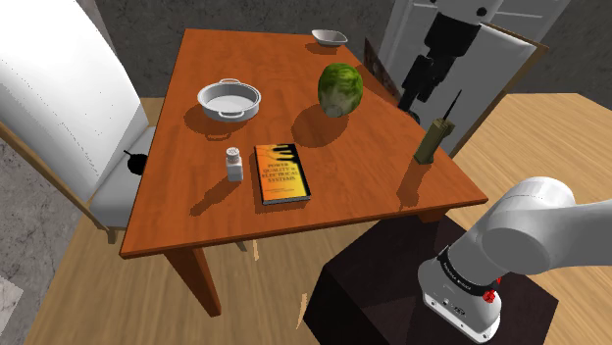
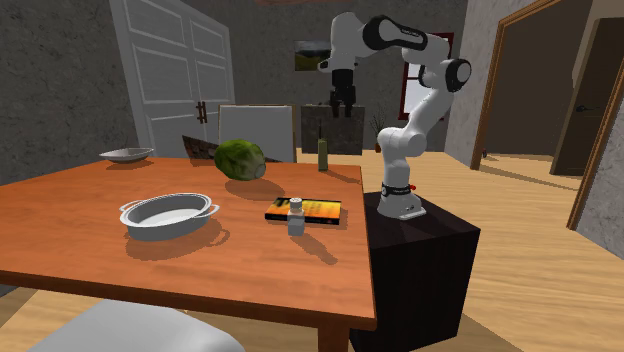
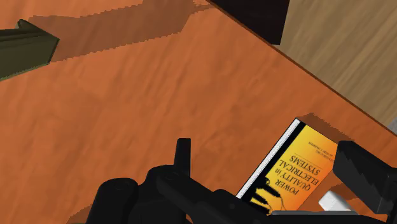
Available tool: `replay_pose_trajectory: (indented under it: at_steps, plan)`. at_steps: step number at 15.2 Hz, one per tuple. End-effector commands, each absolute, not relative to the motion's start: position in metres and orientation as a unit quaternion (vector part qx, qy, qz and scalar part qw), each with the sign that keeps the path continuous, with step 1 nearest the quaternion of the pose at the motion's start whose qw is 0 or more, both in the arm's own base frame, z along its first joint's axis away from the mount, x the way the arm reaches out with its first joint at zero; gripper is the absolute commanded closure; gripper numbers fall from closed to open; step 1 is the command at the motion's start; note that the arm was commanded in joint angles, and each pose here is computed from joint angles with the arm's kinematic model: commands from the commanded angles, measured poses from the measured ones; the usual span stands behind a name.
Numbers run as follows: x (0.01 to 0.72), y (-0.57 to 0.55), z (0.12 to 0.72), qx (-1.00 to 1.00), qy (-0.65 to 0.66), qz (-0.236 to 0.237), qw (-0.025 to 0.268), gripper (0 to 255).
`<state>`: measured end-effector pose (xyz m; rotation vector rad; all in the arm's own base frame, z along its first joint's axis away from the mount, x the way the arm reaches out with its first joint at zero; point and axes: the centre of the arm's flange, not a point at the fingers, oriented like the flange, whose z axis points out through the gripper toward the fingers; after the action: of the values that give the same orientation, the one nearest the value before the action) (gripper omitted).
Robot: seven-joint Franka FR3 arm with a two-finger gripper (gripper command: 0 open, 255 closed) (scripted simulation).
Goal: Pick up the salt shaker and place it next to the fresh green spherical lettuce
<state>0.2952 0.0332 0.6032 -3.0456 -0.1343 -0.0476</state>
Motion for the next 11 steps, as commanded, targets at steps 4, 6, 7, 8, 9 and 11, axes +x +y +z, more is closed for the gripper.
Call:
replay_pose_trajectory:
  at_steps: [4, 6, 7, 8, 9, 11]
  plan:
    - [0.32, 0.064, 0.592, -0.998, -0.044, -0.013, 0.042, 0]
    - [0.336, 0.084, 0.584, -0.998, -0.044, -0.012, 0.04, 0]
    - [0.344, 0.095, 0.58, -0.998, -0.044, -0.011, 0.038, 0]
    - [0.352, 0.105, 0.576, -0.998, -0.044, -0.01, 0.037, 0]
    - [0.36, 0.115, 0.572, -0.998, -0.044, -0.009, 0.036, 0]
    - [0.376, 0.135, 0.563, -0.998, -0.044, -0.007, 0.033, 0]
